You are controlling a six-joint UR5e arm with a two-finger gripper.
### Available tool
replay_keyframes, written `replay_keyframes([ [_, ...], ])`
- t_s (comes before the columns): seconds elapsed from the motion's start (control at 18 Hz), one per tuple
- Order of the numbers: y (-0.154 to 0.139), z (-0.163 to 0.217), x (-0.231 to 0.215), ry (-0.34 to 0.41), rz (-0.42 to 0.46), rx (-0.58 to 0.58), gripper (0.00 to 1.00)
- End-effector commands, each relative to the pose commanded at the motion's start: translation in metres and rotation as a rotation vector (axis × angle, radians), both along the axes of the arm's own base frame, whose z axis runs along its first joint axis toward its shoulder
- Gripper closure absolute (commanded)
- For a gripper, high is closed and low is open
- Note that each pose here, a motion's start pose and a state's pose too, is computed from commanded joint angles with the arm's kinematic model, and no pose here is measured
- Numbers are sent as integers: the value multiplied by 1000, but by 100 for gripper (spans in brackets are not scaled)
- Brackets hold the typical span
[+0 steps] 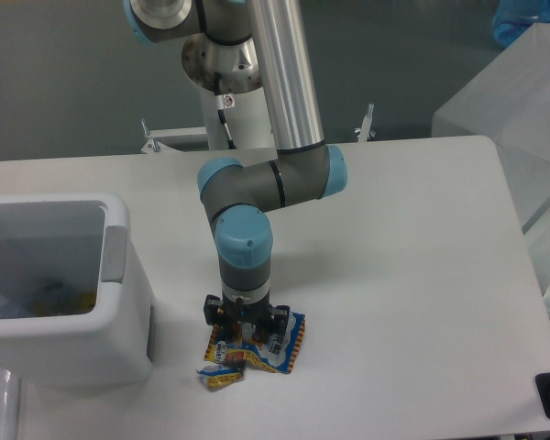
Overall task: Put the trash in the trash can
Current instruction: 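Lift the gripped snack wrappers up from the table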
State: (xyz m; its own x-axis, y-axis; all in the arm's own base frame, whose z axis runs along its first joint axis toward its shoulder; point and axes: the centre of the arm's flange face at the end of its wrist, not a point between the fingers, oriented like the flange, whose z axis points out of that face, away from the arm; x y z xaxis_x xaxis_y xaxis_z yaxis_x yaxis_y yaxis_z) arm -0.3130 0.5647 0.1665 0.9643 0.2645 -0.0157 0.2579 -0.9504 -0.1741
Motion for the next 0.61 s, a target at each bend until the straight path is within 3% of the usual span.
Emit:
replay_keyframes([
  [0.11,0,1,0,1,0,3,42],
  [0.33,-1,5,-1,5,3,8,53],
  [0.61,-3,22,-5,20,21,30,76],
])
